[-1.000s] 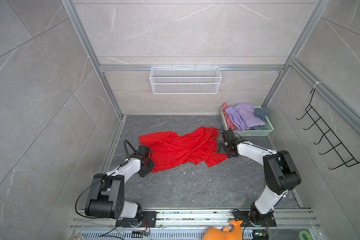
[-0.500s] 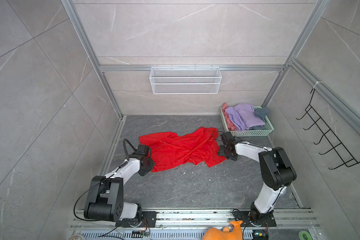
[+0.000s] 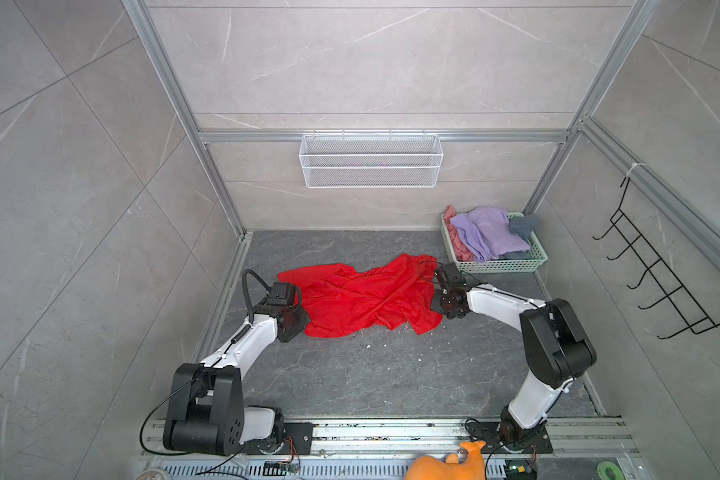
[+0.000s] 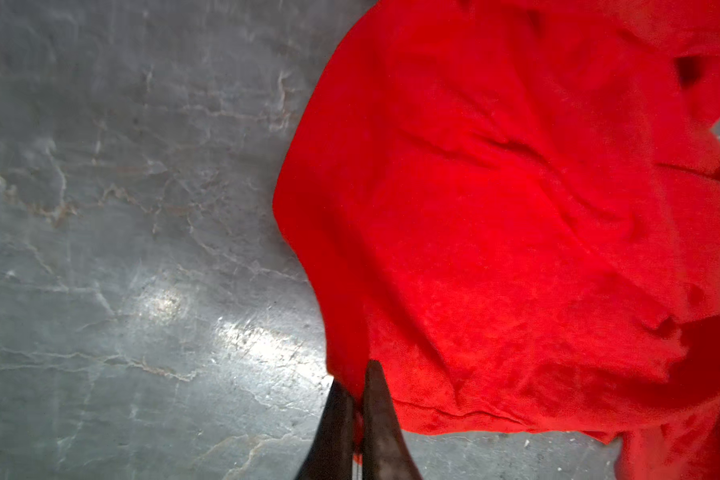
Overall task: Fold and stack the t-shirts
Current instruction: 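Lift the red t-shirt up with both grippers, stretching it between them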
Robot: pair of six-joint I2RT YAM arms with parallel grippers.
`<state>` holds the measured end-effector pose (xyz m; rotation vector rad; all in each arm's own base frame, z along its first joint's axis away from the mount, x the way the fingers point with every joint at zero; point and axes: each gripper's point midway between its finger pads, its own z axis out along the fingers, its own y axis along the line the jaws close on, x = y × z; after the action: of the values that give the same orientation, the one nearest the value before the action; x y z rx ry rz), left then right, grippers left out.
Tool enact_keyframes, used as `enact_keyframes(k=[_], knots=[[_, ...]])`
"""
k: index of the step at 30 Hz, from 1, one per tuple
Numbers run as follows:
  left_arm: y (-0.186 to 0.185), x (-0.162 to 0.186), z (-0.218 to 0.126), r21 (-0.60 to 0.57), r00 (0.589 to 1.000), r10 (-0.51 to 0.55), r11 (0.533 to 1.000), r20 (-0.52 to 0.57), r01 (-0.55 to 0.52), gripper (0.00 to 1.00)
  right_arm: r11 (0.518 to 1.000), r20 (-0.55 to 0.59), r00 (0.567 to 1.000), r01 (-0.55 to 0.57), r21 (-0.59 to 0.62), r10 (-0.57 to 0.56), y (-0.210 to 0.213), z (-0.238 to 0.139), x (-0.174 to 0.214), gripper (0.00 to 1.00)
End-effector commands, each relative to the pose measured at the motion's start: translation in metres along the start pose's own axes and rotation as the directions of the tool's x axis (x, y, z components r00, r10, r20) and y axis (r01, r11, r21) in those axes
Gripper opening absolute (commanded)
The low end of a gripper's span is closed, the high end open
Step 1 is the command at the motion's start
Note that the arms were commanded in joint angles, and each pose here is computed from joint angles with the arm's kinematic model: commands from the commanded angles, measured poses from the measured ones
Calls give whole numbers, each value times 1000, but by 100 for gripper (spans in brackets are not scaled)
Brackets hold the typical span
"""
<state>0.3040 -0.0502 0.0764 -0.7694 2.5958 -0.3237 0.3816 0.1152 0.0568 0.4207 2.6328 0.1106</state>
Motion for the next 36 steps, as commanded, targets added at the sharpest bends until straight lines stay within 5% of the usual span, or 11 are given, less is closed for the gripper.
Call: enact_keyframes(k=[1, 7, 11, 14, 19, 24, 36], knots=[[-29, -26, -43, 92, 992, 71, 992, 105, -81, 0, 996, 276, 961, 18, -88, 7, 18, -99, -75, 0], [-62, -56, -145, 205, 939, 159, 952, 306, -228, 0, 977, 643, 765, 116, -180, 27, 12, -288, -141, 0], [-69, -71, -236, 200, 841, 208, 917, 499, -345, 0, 948, 813, 579, 223, -227, 59, 1, -414, -153, 0], [-60, -74, -288, 148, 777, 226, 914, 587, -378, 0, 929, 883, 464, 296, -224, 65, -8, -488, -152, 0], [-70, -74, -351, 199, 685, 187, 874, 704, -443, 0, 902, 939, 335, 378, -209, 77, -11, -561, -153, 0], [-89, -89, -361, 235, 649, 149, 852, 746, -467, 0, 894, 945, 321, 401, -199, 66, 12, -559, -177, 0], [-137, -189, -249, 94, 677, 207, 920, 706, -380, 0, 876, 895, 446, 426, -228, 17, 117, -439, -268, 0]])
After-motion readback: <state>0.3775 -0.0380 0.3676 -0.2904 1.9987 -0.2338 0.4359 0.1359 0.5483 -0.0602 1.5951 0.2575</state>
